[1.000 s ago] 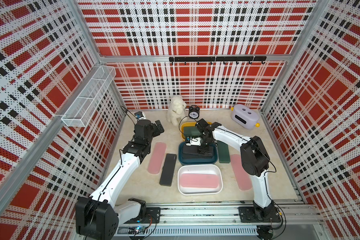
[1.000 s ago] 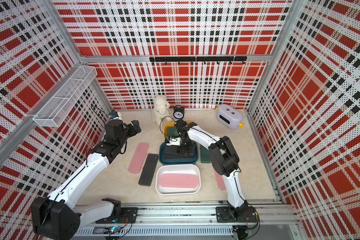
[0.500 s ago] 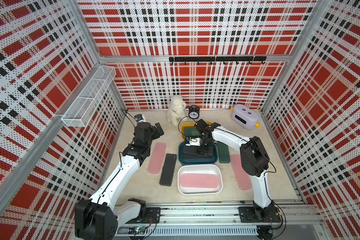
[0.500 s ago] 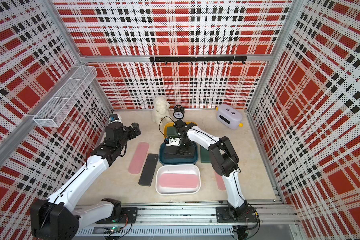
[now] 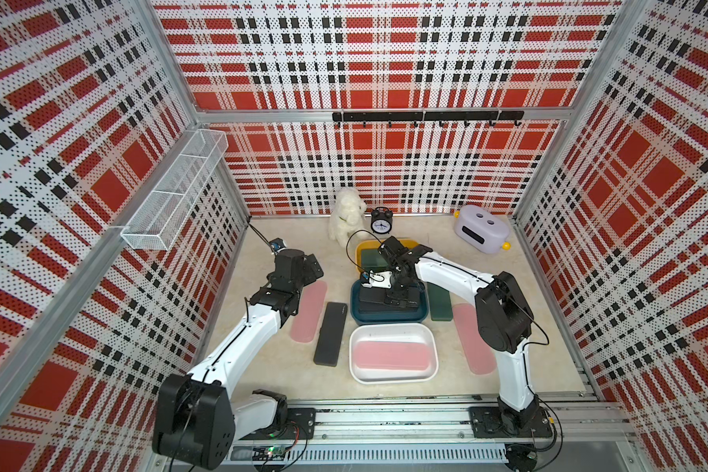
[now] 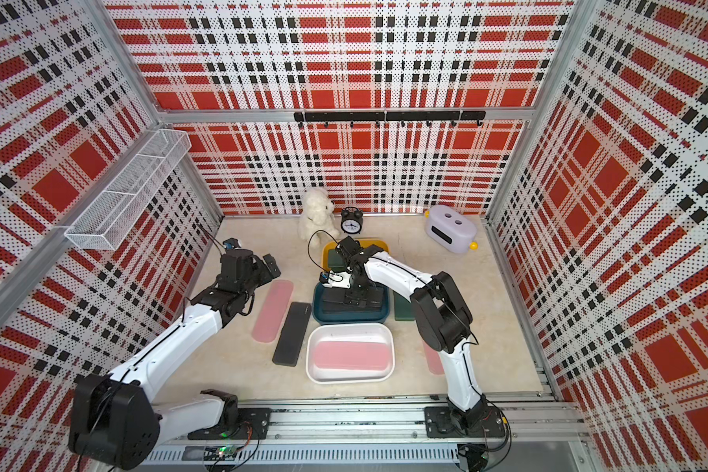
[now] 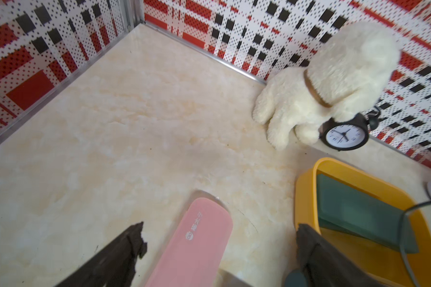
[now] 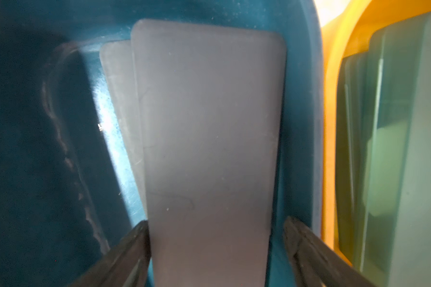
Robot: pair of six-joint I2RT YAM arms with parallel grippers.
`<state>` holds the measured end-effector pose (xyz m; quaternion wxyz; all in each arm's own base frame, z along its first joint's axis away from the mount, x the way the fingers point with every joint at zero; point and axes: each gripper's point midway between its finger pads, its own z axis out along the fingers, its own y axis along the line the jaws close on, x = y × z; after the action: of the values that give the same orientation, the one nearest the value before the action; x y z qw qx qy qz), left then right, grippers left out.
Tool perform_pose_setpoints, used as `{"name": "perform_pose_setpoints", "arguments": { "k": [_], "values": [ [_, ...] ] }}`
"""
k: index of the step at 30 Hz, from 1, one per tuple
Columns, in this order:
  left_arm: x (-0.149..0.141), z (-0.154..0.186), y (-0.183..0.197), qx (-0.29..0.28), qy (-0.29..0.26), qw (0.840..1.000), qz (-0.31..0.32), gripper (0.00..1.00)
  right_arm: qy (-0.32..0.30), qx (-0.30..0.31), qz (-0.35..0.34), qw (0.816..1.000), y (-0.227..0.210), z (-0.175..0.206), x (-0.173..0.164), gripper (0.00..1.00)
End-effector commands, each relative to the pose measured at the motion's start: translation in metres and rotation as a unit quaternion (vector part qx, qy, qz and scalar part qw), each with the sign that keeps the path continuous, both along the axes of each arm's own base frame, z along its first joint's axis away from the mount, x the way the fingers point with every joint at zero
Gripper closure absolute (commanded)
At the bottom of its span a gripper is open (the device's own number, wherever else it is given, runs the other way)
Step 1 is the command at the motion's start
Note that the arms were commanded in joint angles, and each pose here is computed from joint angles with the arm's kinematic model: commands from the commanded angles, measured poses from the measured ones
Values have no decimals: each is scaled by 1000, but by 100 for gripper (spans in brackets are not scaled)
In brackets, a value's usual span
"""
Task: Place the pencil cases by color into the storage box
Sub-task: Place the pencil case at the storage box.
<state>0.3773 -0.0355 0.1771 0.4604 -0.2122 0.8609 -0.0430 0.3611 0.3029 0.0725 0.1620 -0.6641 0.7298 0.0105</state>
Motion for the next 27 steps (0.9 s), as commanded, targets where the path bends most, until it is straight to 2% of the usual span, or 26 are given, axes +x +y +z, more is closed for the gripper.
{"name": "perform_pose_setpoints", "arguments": {
  "k": [1,6,13,16,22,27],
  "values": [
    [-8,-36,3,22,56,998,4,1,-30,20,-2,999,4,29,-2,11],
    [-4,-68,-1,55,112,992,-29,1,-48,42,-6,998,2,50,-7,11],
    [6,-76,-8,106,174,975,-87,1,-62,46,-32,996,-11,61,-14,9],
    [7,-84,-9,124,211,964,-108,1,-67,48,-39,996,-15,61,-17,9],
    [-11,-121,-13,151,312,922,-172,1,-70,57,-42,995,-20,60,-22,8],
    [-15,-131,-15,146,332,910,-202,1,-75,63,-45,994,-27,61,-24,7]
  ]
}}
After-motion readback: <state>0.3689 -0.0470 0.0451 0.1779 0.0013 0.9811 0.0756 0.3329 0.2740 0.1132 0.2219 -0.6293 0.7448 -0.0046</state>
